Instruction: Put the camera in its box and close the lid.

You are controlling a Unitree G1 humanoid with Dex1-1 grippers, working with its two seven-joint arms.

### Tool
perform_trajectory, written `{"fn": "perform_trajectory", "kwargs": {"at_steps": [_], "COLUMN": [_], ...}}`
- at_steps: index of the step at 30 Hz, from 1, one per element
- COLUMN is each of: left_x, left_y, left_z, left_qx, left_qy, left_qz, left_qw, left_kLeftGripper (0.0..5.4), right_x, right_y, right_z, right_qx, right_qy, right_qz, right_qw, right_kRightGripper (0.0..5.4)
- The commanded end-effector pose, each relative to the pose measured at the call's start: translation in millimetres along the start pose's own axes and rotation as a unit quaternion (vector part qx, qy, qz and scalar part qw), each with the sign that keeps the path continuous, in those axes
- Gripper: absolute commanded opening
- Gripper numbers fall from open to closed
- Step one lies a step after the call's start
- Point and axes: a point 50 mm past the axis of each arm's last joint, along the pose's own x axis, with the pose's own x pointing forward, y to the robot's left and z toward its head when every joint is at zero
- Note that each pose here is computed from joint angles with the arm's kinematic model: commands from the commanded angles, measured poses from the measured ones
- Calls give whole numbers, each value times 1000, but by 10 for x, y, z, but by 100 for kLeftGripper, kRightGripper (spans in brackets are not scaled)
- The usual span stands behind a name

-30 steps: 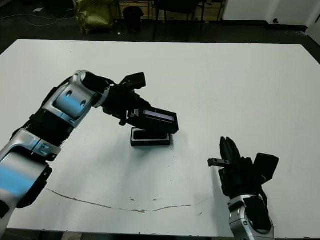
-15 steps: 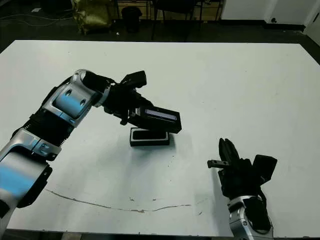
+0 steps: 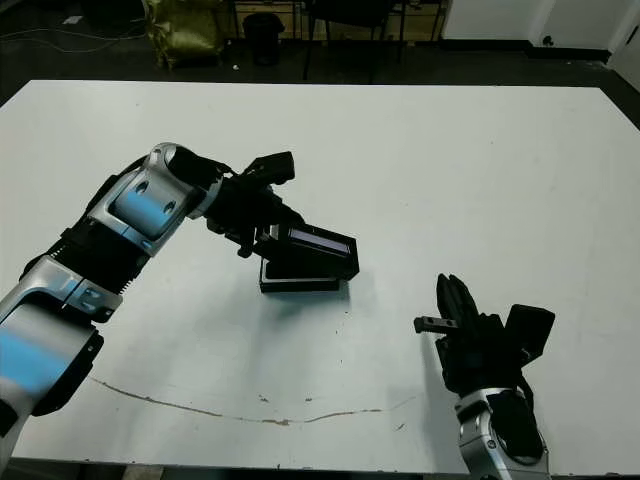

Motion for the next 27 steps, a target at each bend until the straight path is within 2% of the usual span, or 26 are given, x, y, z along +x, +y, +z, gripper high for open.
{"fn": "perform_trajectory", "kwargs": {"at_steps": [1,27], "left_x": [8,48], "left_y": [-2,35], "left_z": [-72,-169], "left_qx": [4,27], "left_qy": [19,50], "left_qz": [3,40], "left_qw": [1000,998], "left_kLeftGripper": [263,263], "right_x": [-27,-26], "right_y": [-22,-45], "right_z": [-16,-46], "right_qx": [-4,-11], "right_qy": [13,3], "right_qz": [-11,-7], "right_qw": [1000,1000], "right_kRightGripper": [0,0]}}
